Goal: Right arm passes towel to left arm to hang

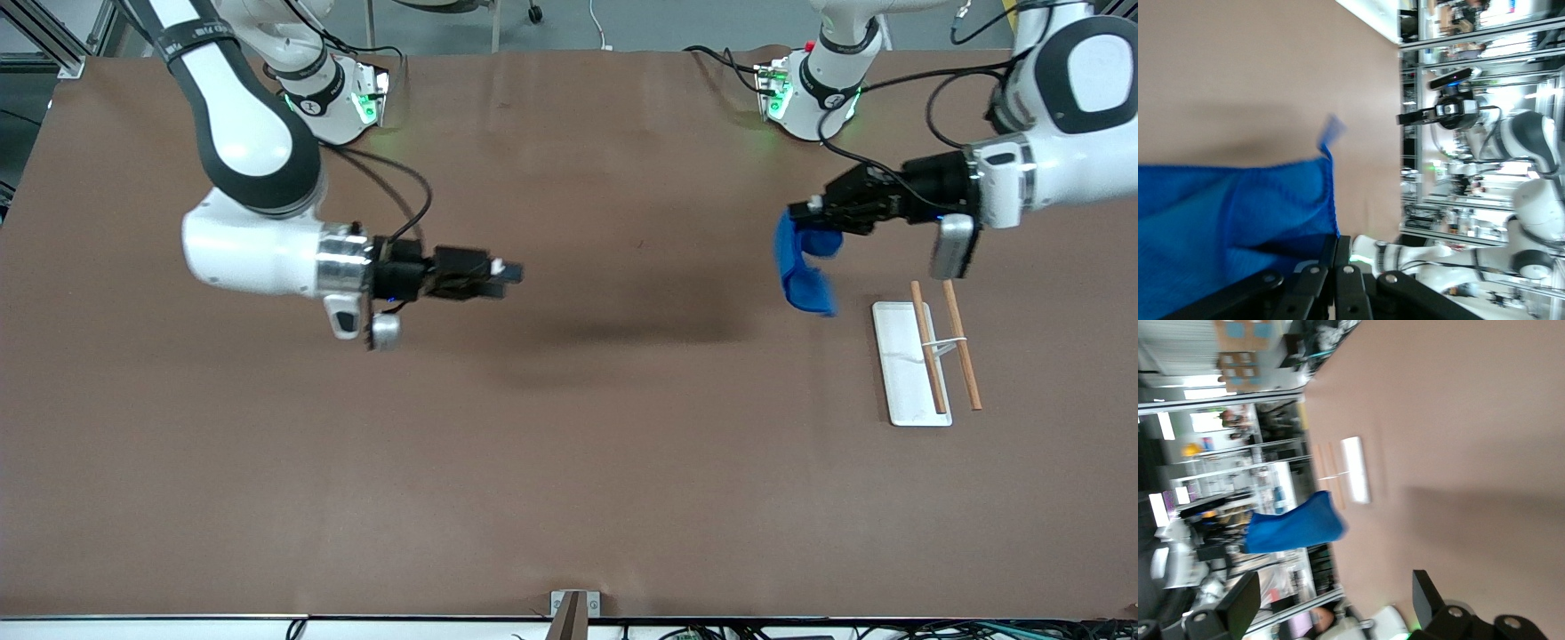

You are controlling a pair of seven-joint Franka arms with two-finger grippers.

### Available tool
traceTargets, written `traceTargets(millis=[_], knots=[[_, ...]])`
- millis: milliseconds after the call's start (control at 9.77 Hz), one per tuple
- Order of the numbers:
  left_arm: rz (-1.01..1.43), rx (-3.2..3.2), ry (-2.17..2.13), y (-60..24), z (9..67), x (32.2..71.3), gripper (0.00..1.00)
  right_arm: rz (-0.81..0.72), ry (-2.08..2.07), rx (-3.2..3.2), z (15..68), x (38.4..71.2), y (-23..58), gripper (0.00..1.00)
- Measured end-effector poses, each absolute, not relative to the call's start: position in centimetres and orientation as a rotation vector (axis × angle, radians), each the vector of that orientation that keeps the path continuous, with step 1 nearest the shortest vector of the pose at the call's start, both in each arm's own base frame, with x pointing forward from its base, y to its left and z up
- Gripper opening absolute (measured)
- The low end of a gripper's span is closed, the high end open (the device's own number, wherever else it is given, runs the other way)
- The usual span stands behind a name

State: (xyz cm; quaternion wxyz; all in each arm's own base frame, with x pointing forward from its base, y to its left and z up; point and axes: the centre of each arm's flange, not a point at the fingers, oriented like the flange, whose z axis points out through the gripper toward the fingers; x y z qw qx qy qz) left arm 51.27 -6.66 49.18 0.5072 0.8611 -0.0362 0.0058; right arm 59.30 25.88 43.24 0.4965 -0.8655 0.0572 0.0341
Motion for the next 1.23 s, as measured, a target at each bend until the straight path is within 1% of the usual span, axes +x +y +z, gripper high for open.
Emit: traceTargets(millis=[307, 512, 717, 819, 1024, 1228], knots=[[0.072, 2.279, -0.132, 1.7, 47.4, 54.6, 0.01, -0.03, 0.159, -2.543, 43.3, 61.6, 16.3, 1.0], [0.117, 2.318, -0.093, 8.2, 44.9, 55.3, 0.01, -0.1, 0.164, -2.773, 44.3, 62.2, 9.8, 1.0], [0.154, 2.368, -0.019, 14.1, 43.8, 55.6, 0.01, -0.145, 0.234, -2.914, 46.0, 62.0, 2.3, 1.0], [0.182, 2.397, 0.015, 17.2, 43.5, 55.4, 0.01, -0.15, 0.254, -2.996, 47.5, 61.3, -1.2, 1.0], [0.265, 2.459, 0.054, 24.3, 43.1, 54.7, 0.01, -0.125, 0.287, -3.099, 51.9, 58.7, -5.2, 1.0], [0.281, 2.489, 0.052, 27.3, 41.9, 54.2, 0.03, -0.123, 0.32, -3.107, 57.9, 55.7, -7.3, 1.0]])
